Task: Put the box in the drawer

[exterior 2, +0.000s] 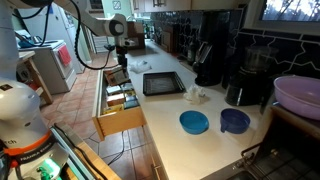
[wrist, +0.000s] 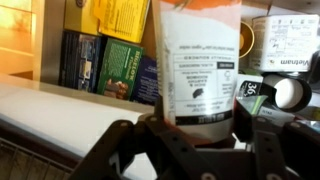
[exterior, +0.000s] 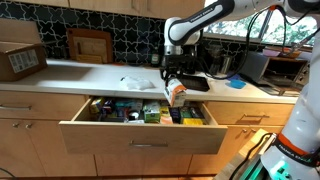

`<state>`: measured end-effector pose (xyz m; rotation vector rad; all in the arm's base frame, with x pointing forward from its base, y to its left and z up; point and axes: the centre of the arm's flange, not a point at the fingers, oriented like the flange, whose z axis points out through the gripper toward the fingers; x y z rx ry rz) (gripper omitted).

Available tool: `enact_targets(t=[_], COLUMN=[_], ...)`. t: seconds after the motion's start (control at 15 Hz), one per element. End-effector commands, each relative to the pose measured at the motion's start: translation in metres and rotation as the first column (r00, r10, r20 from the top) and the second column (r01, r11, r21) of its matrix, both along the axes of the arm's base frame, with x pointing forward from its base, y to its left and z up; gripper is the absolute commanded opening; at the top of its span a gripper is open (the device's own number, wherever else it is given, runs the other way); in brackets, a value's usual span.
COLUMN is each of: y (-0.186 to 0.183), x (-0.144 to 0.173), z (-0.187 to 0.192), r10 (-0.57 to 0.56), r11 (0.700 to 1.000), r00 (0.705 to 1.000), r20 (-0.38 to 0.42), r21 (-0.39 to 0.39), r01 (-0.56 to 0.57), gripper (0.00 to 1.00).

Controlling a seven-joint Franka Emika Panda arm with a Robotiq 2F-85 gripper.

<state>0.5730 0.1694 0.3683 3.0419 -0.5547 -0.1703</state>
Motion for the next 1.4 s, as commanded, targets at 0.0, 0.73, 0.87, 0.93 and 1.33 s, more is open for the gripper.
enact_targets(t=[0.0, 0.73, 0.87, 0.93, 1.33], y=[-0.001, -0.024, -0.03, -0.033, -0.042], x=[-0.058, -0.06, -0.052, -0.049, -0.043], z=[-0.022, -0.103, -0.111, -0.113, -0.131], r10=[-0.084, -0.293, -0.314, -0.32, -0.324], r11=[0.996, 0.95, 0.943, 0.941, 0.939], r00=[0.995, 0.95, 0.945, 0.943, 0.943], r20=[-0.053, -0.11, -0.094, -0.086, -0.077], r21=[0.037, 0.074, 0.081, 0.087, 0.091], r01=[0.086, 0.302, 0.322, 0.327, 0.33], gripper=[0.64, 0.66, 0.65, 0.65, 0.62])
